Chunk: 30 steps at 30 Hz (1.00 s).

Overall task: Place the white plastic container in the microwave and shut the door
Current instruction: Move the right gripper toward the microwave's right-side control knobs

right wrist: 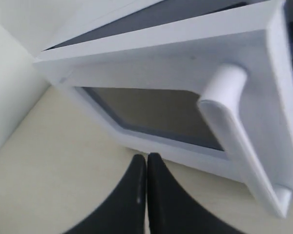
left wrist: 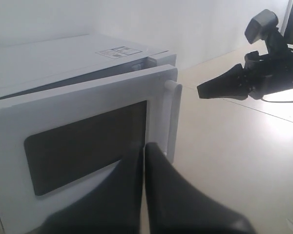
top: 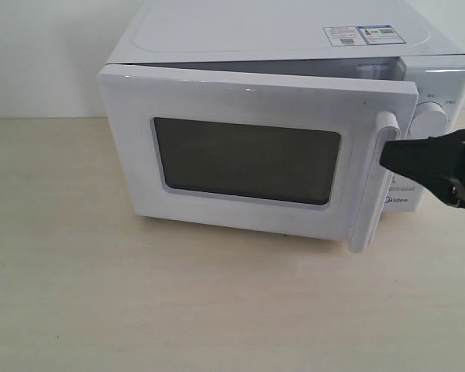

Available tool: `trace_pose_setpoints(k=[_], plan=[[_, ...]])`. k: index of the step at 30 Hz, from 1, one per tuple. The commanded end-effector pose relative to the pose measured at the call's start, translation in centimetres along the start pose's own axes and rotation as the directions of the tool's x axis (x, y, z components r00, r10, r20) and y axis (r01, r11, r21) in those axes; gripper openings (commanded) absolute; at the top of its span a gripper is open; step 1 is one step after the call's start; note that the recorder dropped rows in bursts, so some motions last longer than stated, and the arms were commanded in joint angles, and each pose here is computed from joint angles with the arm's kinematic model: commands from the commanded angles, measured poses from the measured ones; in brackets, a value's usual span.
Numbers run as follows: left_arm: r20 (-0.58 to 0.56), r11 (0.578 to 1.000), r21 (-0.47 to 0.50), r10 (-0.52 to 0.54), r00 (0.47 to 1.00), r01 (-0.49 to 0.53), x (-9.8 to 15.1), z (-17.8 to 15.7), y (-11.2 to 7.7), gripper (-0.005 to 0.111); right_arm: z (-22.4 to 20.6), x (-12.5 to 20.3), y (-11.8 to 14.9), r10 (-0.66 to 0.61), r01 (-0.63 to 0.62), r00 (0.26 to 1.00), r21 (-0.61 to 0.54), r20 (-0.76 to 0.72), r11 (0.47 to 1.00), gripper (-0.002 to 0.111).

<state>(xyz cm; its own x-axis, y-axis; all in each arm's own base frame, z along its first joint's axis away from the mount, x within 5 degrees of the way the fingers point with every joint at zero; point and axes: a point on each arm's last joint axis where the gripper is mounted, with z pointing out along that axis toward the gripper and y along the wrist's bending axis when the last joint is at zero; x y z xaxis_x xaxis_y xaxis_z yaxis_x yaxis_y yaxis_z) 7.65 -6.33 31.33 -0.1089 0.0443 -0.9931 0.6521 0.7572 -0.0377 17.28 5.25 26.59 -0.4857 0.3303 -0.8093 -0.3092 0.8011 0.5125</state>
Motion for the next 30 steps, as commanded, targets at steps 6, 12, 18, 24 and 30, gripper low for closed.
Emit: trace_pose_setpoints(k=[6, 12, 18, 24, 30], plan=[[0.016, 1.000, -0.005, -0.021, 1.000, 0.021, 0.0, -0.1, 0.0, 0.004, -0.2, -2.6, 0.3, 0.005, -0.010, 0.996, 0.054, 0.090, 0.999, 0.000], [0.016, 1.000, -0.005, -0.021, 1.000, 0.021, 0.0, -0.1, 0.0, 0.004, -0.2, -3.8, 0.7, 0.026, -0.033, 0.992, 0.050, 0.126, 0.998, 0.000], [0.016, 1.000, -0.005, -0.021, 1.000, 0.021, 0.0, -0.1, 0.0, 0.004, -0.6, -6.2, 3.1, 0.098, -0.083, 0.982, -0.097, 0.160, 0.992, 0.000], [0.021, 0.999, 0.001, -0.042, 0.999, 0.042, -0.1, -0.1, 0.0, 0.004, -0.2, -5.8, 4.2, 0.159, -0.146, 0.977, -0.094, 0.143, 0.985, 0.000], [0.025, 0.999, -0.004, -0.042, 0.999, 0.043, -0.1, -0.1, 0.0, 0.004, 0.4, -4.5, 5.5, 0.141, -0.137, 0.982, -0.037, 0.126, 0.990, 0.000]])
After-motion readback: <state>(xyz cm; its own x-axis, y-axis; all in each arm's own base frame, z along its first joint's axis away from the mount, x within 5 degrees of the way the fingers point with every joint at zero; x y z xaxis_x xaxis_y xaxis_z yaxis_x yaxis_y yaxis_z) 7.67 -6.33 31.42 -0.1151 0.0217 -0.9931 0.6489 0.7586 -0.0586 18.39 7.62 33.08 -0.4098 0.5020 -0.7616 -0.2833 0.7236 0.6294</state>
